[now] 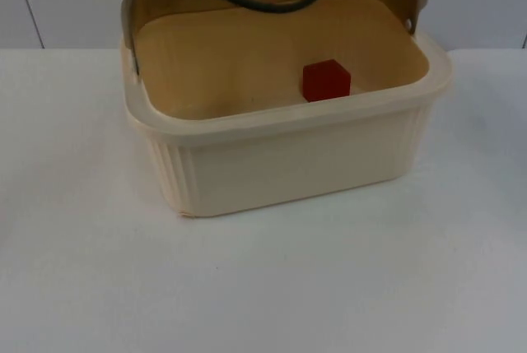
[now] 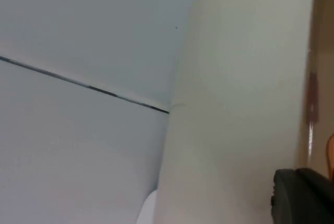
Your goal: Open the box lid with the left hand, place the block into the box with the right hand, then close the box lid with the left hand.
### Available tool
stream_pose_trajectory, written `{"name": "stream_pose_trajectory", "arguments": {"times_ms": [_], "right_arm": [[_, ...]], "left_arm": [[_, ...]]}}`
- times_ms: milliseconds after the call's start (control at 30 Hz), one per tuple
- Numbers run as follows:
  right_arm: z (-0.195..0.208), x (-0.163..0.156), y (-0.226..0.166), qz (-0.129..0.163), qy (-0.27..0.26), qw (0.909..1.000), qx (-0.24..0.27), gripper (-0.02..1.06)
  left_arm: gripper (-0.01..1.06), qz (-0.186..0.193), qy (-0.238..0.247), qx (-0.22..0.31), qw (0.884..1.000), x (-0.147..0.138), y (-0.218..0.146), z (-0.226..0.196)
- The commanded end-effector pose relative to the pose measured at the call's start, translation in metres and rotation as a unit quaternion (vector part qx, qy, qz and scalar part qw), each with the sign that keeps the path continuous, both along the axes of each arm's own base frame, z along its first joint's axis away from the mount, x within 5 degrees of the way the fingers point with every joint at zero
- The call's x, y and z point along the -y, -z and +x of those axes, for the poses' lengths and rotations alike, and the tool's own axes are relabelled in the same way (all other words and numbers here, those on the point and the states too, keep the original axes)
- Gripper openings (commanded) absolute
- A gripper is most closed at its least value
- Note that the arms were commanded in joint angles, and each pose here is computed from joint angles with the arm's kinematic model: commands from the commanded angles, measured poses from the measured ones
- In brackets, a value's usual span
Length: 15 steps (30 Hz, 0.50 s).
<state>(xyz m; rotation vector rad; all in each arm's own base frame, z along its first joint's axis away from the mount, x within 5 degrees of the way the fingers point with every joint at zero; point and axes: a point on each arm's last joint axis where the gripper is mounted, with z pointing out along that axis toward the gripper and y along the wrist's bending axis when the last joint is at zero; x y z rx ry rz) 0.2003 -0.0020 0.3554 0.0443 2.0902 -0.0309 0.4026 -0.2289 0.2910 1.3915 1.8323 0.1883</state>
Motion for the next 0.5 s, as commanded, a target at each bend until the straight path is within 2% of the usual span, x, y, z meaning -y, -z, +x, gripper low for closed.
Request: {"name": "stream_pose_trajectory", "arguments": {"times_ms": [0, 233, 367, 467], "right_arm": [[-0.001, 0.0, -0.002, -0.003, 0.001, 1.0, 0.002, 1.05], [-0.001, -0.001, -0.002, -0.003, -0.003, 1.0, 0.002, 1.05], [-0.002, -0.011, -0.002, -0.022, -0.032, 0.9992, 0.0, 1.05], [-0.002, -0.014, -0.001, -0.024, -0.039, 0.9989, -0.002, 1.05]], "left_arm": [[0.0, -0.002, 0.003, -0.023, 1.0, 0.005, 0.002, -0.006], [0.0, -0.013, 0.009, -0.033, 0.999, 0.012, 0.001, -0.011], [0.0, -0.022, 0.02, -0.053, 0.998, 0.013, 0.0, -0.015], [0.0, -0.018, 0.023, -0.061, 0.998, 0.014, 0.001, -0.018]]}}
